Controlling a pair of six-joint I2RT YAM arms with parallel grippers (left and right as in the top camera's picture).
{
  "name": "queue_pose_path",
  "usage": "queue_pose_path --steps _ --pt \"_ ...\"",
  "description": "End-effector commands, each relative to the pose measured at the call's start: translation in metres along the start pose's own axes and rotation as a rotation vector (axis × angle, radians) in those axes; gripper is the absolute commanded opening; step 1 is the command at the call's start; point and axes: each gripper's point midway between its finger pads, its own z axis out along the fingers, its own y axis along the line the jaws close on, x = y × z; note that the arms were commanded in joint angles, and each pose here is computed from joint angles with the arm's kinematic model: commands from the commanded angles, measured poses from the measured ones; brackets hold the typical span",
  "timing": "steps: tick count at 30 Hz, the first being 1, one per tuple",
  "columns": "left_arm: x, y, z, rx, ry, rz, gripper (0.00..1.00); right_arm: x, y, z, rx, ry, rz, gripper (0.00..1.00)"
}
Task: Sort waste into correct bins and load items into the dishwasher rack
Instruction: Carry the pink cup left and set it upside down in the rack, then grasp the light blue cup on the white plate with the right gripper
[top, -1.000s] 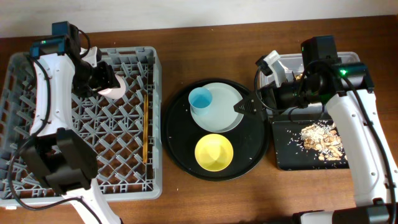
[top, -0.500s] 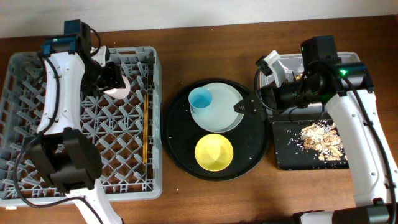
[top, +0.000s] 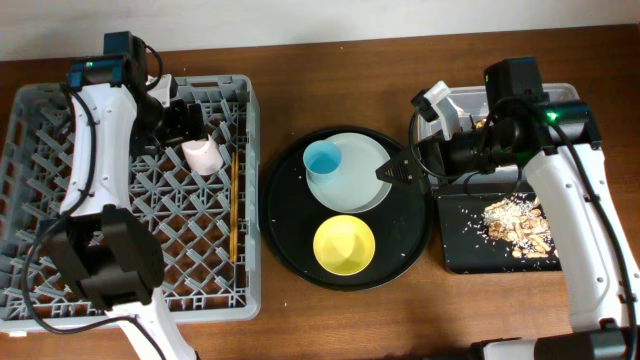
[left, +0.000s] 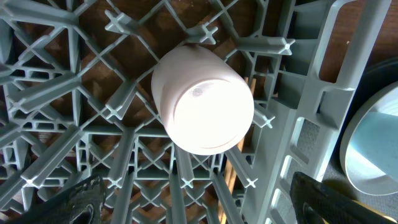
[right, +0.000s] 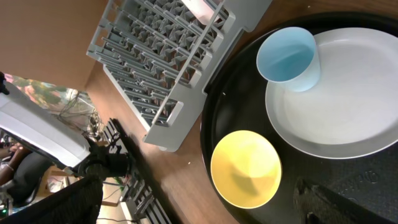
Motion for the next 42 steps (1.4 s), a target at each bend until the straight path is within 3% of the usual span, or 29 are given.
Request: queue_pose_path --steps 1,7,12,16,21,24,26,28,31,33,37,42 --pt "-0.009 0.007 -0.012 0.002 -0.039 -0.032 0.97 -0.002 0.0 -0.002 0.011 -0.005 -0.009 0.99" --pt "-0.021 0.01 -0.059 0.014 -0.17 -0.131 0.99 -0.002 0.0 -0.002 0.011 -0.005 -0.009 0.99" --pt "-0.014 0.048 -0.095 -0.089 -0.251 -0.263 0.99 -0.005 0.003 -0.002 -0.009 -0.017 -0.011 0.99" --pt "-0.012 0.059 -0.096 -0.102 -0.246 -0.286 0.99 -0.035 0.025 -0.006 -0.15 -0.137 -0.075 0.99" --pt "-0.012 0.06 -0.097 -0.103 -0.246 -0.288 0.99 -0.047 0.023 -0.008 -0.136 -0.179 -0.136 0.99" --pt "-0.012 0.06 -0.097 -0.103 -0.246 -0.288 0.99 -0.049 0.025 -0.004 -0.149 -0.172 -0.074 0.99" --pt "-0.012 0.06 -0.097 -0.103 -0.246 -0.288 0.99 -0.043 0.009 0.009 -0.017 -0.124 -0.016 0.82" --pt "-0.012 0.06 -0.097 -0.103 -0.246 -0.288 0.99 -0.031 -0.024 0.025 0.267 -0.047 0.059 0.8" --pt "-0.012 0.06 -0.097 -0.103 -0.246 -0.288 0.99 -0.027 -0.019 0.057 0.428 0.013 -0.048 0.65" --pt "-0.012 0.06 -0.096 -0.103 -0.246 -0.288 0.99 -0.036 -0.007 0.085 0.504 0.009 -0.167 0.45" --pt "-0.012 0.06 -0.096 -0.103 -0.246 -0.288 0.99 -0.041 -0.002 0.132 0.657 0.016 -0.314 0.4" --pt "-0.012 0.06 -0.096 -0.103 -0.245 -0.288 0.99 -0.022 -0.031 0.19 0.702 0.129 -0.333 0.42"
